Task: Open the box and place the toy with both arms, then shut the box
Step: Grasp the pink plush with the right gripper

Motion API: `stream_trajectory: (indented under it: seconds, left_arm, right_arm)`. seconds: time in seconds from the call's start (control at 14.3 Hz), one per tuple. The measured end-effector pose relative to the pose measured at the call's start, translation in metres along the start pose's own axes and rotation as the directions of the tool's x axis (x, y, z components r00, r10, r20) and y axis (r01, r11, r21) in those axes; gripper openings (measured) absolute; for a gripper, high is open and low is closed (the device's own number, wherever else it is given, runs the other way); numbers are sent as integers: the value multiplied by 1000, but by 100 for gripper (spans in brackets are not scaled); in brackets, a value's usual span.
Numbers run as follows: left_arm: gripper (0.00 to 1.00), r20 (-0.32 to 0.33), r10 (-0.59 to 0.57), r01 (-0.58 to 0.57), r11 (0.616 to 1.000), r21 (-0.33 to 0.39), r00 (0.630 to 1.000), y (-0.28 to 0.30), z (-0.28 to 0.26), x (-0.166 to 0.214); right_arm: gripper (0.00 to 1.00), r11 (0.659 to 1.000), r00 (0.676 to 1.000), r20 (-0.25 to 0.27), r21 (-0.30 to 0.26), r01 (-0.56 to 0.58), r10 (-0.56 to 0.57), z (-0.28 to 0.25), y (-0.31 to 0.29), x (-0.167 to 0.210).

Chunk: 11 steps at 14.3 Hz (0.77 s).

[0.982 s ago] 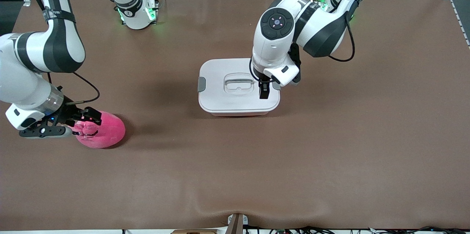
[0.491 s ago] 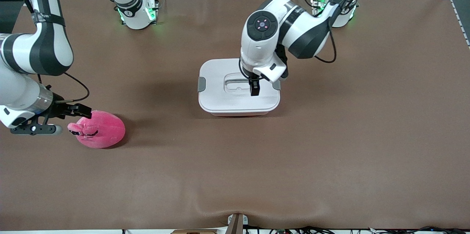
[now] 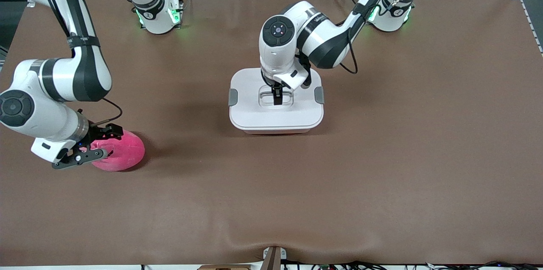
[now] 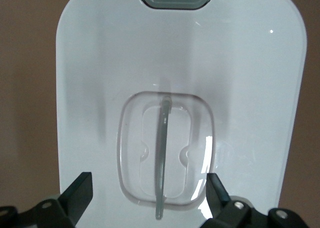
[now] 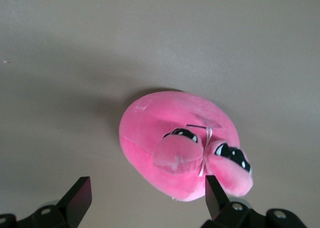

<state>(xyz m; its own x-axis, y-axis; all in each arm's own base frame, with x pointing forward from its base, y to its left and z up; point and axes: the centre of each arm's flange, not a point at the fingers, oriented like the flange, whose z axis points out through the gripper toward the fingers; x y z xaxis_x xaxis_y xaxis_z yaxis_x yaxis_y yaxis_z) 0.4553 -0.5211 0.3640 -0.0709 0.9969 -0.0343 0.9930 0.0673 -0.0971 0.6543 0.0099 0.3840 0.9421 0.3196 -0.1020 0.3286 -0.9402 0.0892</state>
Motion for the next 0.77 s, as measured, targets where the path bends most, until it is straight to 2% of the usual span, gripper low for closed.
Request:
stream_trajectory:
  seconds: [0.21, 0.49, 0.77]
  left_arm:
    - [100, -14, 5, -5, 1000, -12, 1000, 4, 10, 1]
    - [98, 5, -3, 3, 999, -40, 1000, 14, 12, 4]
    - [55, -2, 2, -2, 999, -50, 1000, 17, 18, 4]
  right_arm:
    - [100, 997, 997, 10, -4, 76, -76, 8, 8, 3]
    - [100, 995, 994, 30, 2, 101, -101, 33, 9, 9]
    - [100, 994, 994, 19, -4, 108, -108, 51, 9, 17]
